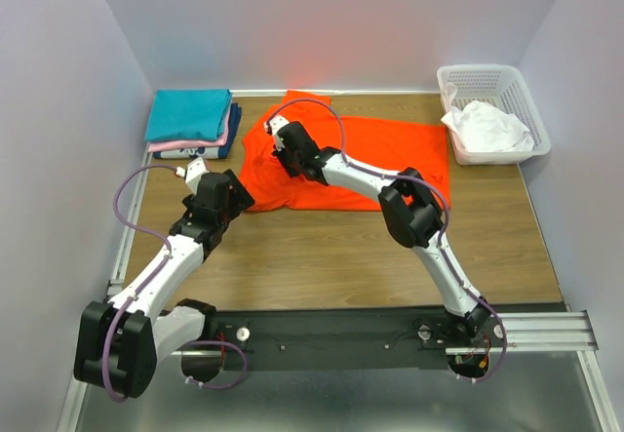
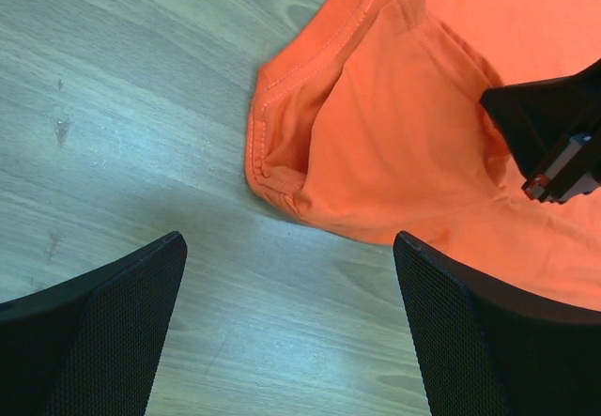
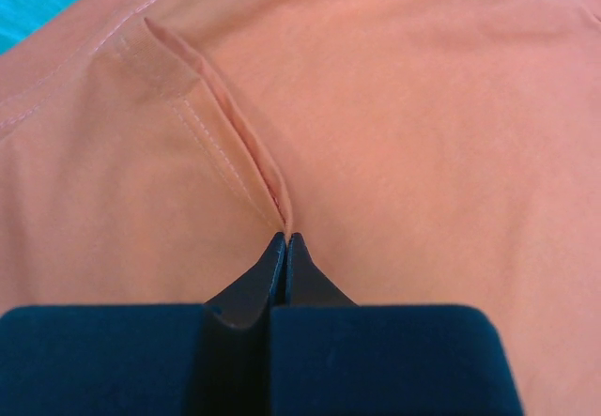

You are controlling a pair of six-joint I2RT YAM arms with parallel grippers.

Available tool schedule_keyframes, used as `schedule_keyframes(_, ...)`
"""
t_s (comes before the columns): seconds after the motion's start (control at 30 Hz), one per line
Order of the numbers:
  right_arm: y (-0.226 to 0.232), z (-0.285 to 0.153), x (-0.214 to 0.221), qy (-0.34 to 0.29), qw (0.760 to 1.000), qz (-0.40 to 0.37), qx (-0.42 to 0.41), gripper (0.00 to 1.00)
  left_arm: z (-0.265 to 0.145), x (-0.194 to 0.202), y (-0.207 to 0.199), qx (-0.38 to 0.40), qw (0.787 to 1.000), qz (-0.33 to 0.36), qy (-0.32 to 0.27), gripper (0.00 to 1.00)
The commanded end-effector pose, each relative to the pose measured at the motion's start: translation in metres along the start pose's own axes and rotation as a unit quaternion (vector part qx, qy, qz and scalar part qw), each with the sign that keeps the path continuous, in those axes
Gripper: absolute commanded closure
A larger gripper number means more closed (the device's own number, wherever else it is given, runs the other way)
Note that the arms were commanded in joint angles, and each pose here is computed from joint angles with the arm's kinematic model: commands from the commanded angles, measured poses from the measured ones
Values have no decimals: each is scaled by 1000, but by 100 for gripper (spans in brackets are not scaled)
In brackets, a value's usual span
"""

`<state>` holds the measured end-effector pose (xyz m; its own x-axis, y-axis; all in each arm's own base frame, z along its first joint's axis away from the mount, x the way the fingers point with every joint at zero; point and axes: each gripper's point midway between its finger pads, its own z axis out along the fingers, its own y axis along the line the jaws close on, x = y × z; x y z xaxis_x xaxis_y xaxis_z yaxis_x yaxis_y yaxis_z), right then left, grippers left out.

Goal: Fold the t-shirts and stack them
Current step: Fold the tshirt

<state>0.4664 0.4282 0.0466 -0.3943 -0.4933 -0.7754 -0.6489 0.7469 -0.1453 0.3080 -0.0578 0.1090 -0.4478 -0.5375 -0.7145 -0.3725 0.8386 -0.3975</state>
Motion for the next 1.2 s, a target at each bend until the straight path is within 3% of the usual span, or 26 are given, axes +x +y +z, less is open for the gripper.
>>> schedule_keyframes(0.0,-14,-17,-20,-21,999,37,32,99,6,-1,6,-16,1000,1,-8,2)
schedule_keyframes(0.67,-45,-15,4,0,992,108,66,99,24,2,-6,-9,1000,-1,7,2)
schedule_keyframes(0.77,-51,-15,3,-3,991,109,80,89,32,5,-10,-7,1000,2,15,2)
schedule_keyframes(0.87,-57,-16,-5,-11,989,110,96,87,38,4,-18,2,1000,1,20,2)
schedule_keyframes(0.9,-60,-17,-7,-14,988,112,102,82,39,1,-22,6,1000,0,19,2)
schedule_keyframes(1.0,-66,-28,-22,-30,986,121,114,41,38,-5,-33,21,1000,-3,18,2)
schedule_keyframes(1.03,-67,-34,-27,-36,984,128,115,15,36,-6,-36,29,999,-3,19,2)
schedule_keyframes(1.07,-69,-46,-36,-45,983,133,115,0,34,-10,-40,36,999,-5,13,2)
schedule_keyframes(1.17,-79,-73,-49,-62,977,154,133,0,29,-16,-56,69,998,-7,9,2)
